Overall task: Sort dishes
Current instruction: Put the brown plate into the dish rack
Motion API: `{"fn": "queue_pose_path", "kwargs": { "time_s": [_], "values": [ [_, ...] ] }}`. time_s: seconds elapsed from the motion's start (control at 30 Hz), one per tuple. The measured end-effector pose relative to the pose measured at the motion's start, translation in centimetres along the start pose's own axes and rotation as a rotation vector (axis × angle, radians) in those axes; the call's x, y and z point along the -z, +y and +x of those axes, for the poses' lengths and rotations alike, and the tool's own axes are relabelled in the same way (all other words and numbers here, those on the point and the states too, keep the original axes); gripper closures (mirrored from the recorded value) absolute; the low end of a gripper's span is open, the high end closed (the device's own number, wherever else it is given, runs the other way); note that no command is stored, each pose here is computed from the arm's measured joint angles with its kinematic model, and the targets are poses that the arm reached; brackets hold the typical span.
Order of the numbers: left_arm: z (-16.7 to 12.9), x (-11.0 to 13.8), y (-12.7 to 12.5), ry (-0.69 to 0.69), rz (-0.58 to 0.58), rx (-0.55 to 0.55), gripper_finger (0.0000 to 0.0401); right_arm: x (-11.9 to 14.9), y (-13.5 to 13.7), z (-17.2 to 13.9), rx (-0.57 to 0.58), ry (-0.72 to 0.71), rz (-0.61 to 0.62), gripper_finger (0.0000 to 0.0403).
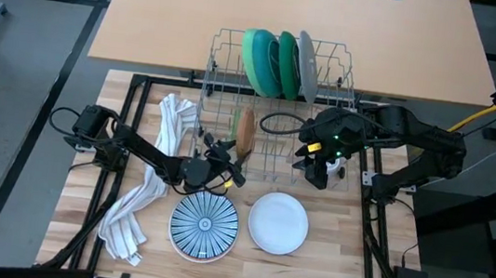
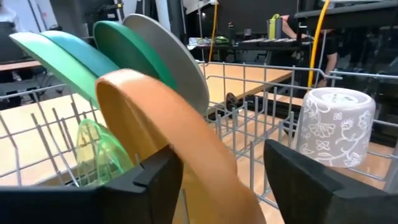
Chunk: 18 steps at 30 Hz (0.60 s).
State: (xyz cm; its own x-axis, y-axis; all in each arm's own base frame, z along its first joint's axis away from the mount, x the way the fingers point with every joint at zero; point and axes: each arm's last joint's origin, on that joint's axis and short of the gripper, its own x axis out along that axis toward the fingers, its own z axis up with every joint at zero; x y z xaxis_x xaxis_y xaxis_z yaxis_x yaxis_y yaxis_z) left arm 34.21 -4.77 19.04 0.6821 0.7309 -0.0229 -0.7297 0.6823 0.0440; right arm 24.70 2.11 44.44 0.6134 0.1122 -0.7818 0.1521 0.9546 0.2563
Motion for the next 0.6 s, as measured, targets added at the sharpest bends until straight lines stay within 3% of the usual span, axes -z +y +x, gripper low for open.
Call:
{"fn": "queue_pose_path", "kwargs": {
  "time_s": [0.3,0.6],
  "values": [
    [-2.2,-0.7,-0.9,-0.01,0.119,-0.023,0.0174,0.0,0.0,0.0,0.0,0.0,0.0,0.0224],
    [-4.7,-2.8,-1.0,-0.027,0.155,-0.09,0.0174,0.0,0.0,0.0,0.0,0.002,-0.001,0.0224]
  ]
}}
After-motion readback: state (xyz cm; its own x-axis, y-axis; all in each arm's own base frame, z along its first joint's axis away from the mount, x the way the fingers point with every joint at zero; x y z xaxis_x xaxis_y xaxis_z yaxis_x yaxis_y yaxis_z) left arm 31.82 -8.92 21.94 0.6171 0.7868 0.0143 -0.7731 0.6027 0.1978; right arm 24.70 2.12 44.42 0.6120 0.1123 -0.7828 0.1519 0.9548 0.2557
